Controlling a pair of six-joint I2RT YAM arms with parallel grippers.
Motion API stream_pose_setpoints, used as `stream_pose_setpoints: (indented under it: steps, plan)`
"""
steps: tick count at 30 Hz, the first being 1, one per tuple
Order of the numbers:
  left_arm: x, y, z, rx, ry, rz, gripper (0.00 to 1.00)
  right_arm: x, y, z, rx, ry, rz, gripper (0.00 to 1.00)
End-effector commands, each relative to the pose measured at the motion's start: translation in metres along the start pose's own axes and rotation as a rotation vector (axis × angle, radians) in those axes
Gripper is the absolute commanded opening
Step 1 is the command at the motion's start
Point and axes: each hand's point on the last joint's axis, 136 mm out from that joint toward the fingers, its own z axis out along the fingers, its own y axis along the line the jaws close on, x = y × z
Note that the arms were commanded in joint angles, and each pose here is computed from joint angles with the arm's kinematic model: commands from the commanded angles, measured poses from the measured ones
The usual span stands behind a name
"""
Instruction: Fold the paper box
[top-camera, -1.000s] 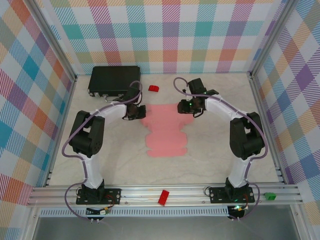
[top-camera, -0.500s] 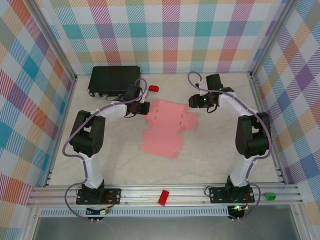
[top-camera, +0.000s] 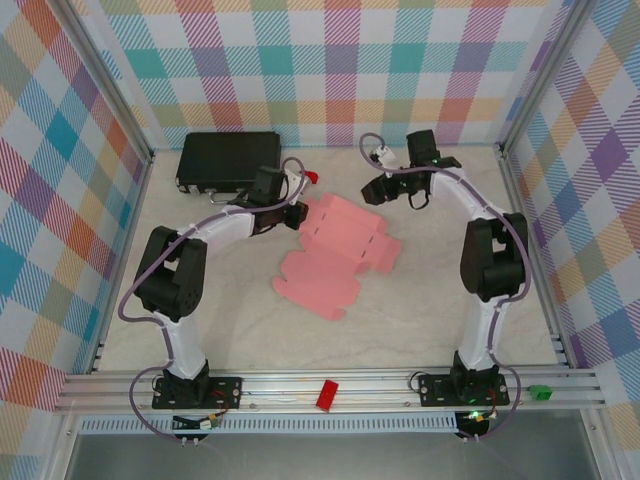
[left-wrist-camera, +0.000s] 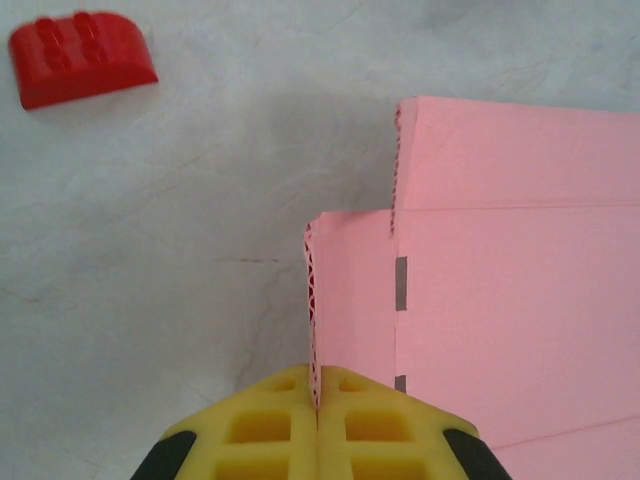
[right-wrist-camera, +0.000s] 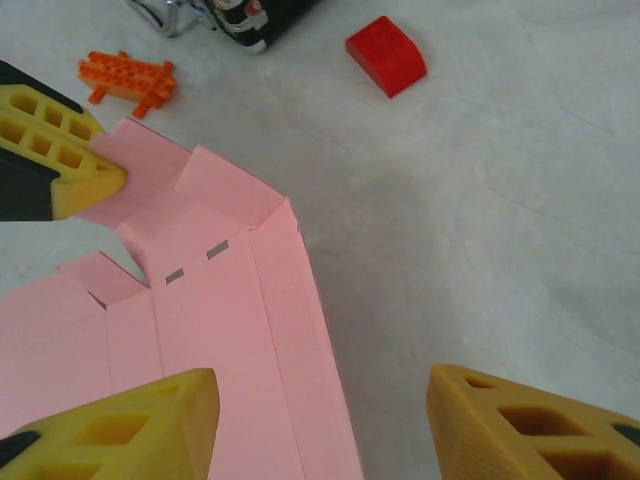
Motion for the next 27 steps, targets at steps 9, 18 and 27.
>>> stream_pose_setpoints:
  steps: [9, 18, 27]
  plan:
    - [-0.023, -0.016, -0.024, 0.043, -0.107, 0.078, 0.0, 0.021, 0.026, 0.018, -0.209, 0.088, 0.016, 0.54]
    - [-0.025, -0.02, -0.029, 0.05, -0.124, 0.096, 0.0, 0.033, 0.011, 0.031, -0.168, 0.131, -0.01, 0.57]
    - [-0.025, -0.021, -0.03, 0.056, -0.128, 0.104, 0.0, 0.042, 0.01, 0.037, -0.181, 0.152, -0.012, 0.54]
